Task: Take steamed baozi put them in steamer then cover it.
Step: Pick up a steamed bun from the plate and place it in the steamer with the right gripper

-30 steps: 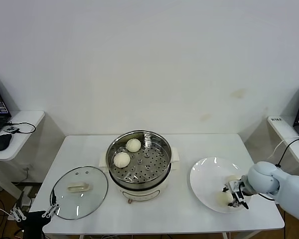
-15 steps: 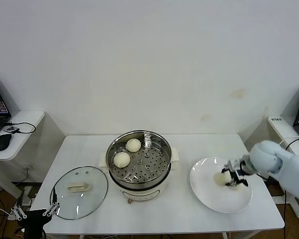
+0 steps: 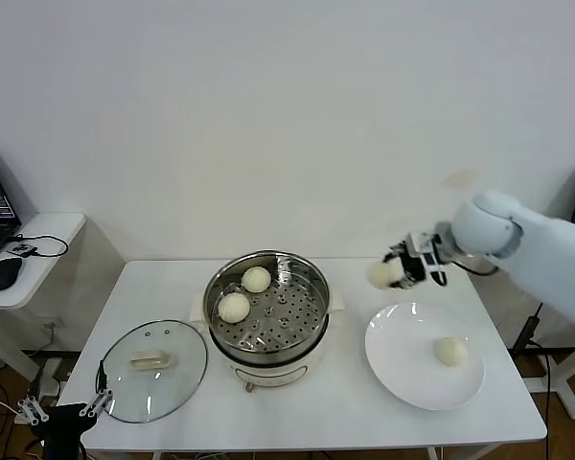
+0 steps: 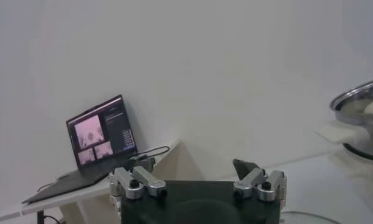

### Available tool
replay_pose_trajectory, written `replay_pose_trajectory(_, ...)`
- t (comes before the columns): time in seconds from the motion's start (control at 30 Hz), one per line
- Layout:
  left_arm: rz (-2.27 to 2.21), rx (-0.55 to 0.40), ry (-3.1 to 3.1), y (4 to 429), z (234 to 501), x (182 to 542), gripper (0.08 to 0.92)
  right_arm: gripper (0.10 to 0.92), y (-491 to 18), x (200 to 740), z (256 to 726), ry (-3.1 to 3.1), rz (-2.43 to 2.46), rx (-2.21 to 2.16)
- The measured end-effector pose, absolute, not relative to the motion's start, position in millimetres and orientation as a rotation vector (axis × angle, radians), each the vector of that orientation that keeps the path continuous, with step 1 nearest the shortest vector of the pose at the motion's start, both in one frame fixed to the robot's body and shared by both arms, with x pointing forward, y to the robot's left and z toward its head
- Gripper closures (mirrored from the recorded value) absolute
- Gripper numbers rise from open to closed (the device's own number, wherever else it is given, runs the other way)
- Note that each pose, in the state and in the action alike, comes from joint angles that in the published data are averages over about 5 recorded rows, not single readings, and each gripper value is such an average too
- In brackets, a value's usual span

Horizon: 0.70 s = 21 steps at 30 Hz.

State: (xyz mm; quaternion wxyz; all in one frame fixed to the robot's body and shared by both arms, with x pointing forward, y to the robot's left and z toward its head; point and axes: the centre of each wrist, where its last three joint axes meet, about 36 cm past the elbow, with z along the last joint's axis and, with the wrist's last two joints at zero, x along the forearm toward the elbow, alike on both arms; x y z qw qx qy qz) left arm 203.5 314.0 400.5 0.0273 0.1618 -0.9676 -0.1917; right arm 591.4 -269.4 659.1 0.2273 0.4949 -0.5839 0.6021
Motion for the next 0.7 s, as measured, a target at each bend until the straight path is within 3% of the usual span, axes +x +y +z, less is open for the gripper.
replay_pose_trajectory(0.27,-0.594,0.514,-2.991,314,403,201,0.177,0.479,-190,593,680,-1.538,1.759,1.592)
replay_pose_trajectory(0.7,-0.593,0.542,-3.004,314,411,200,0.177,0.479,-99,589,642,-1.218,1.925,1.91)
